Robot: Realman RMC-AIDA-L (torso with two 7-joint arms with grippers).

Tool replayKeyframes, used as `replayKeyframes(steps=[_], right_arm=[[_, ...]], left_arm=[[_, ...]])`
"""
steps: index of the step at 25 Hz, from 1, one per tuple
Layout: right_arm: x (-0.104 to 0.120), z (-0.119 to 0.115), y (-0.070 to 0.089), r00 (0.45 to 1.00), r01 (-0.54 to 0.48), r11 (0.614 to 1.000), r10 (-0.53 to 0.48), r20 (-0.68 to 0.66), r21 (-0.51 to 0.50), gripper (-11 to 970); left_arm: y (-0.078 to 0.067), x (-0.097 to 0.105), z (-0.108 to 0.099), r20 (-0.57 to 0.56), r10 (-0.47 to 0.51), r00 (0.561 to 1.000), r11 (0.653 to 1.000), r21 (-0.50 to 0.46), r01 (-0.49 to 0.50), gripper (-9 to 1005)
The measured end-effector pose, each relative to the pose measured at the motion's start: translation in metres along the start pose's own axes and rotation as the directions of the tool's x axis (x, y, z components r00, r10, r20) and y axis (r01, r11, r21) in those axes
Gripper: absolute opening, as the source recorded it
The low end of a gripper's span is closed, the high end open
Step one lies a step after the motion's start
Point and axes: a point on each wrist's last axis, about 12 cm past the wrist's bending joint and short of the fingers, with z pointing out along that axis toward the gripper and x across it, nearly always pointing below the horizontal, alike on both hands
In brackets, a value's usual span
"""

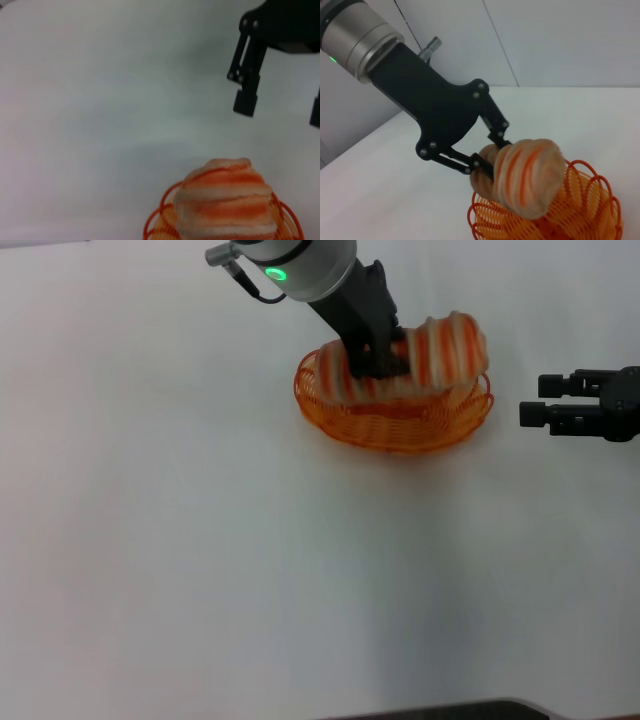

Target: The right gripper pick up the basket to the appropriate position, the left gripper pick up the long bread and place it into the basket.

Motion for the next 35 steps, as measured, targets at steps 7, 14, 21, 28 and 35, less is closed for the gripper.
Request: replayKeyframes(steps=[7,14,21,28,35], right_arm=[[-0.001,0.004,0.001,1.000,0.005,1.000,-0.005,-0.002,-0.009,736],[0.001,0.002,0.001,1.000,-0.001,1.000,0.001,0.001,-0.008,736],[0.002,0.002,0.002,1.000,-0.002,1.000,0.002,0.002,-0.012,736],[-0.005,0.006,0.001,1.000,0.014,1.000,-0.014,0.010,-0.019,736],[-0.019,0.013,0.000,0.999,0.040,0.999,-0.040,0.010,-0.035,736]], left_arm=[[-0.003,-0.006,0.006,0.022,0.012,1.000,1.000,-0.007,-0.012,383],[-0.004,0.000,0.008,0.024,-0.003,1.000,1.000,-0.007,0.003,528],[-0.002,0.019,-0.009,0.171,-0.138,0.976,0.989,-0.026,0.144,779],[-0.016,0.095,-0.030,0.436,-0.485,0.758,0.857,0.068,0.510,861],[-0.072,0.183,-0.043,0.509,-0.699,0.502,0.671,0.223,0.707,861]])
